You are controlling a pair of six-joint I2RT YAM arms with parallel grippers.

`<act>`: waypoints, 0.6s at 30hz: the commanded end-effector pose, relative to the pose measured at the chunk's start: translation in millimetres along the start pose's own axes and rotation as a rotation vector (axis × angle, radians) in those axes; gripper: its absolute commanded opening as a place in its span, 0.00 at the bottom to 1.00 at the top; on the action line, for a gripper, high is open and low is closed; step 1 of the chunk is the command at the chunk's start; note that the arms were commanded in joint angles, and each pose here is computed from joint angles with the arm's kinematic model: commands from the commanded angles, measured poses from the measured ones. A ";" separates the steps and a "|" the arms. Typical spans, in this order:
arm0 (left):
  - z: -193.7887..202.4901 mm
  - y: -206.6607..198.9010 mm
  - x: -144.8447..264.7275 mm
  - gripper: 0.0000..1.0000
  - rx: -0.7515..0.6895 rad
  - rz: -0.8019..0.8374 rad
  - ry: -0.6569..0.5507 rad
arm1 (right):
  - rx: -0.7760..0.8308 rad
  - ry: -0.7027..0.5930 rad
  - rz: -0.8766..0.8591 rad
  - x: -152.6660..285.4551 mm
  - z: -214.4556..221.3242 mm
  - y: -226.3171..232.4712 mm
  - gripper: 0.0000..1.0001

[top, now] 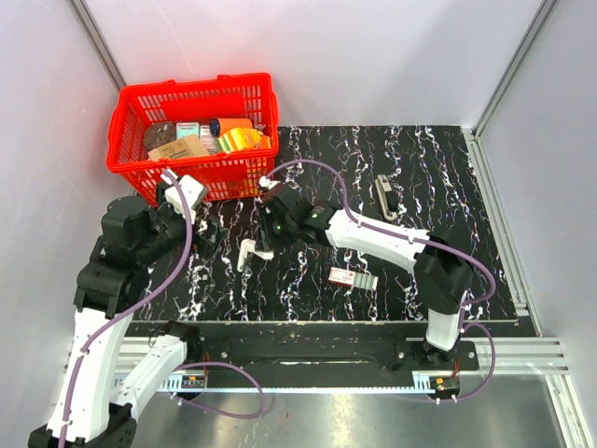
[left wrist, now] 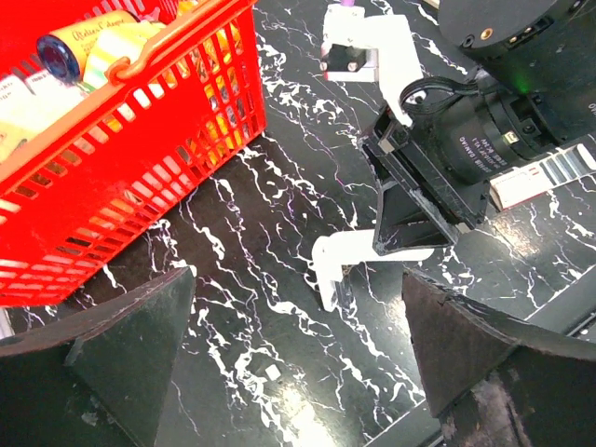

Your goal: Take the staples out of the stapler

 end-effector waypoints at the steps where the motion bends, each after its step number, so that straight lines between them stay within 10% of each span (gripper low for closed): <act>1: -9.6 1.1 9.3 0.99 0.083 -0.055 -0.032 | 0.053 -0.002 0.081 29.1 -13.5 1.4 0.00; 18: 13.0 6.5 -3.4 0.99 0.167 -0.073 0.030 | 0.158 0.069 0.312 -58.8 -3.0 8.9 0.00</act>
Point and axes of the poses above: each gripper's point midway between its finger pads, its own x axis back along the fingers, its own y axis along the line the jaws close on, z = x × y, the point moved 5 cm from there along x, back along the fingers, and after that the axes turned 11 degrees about x, right-handed, at the moved point
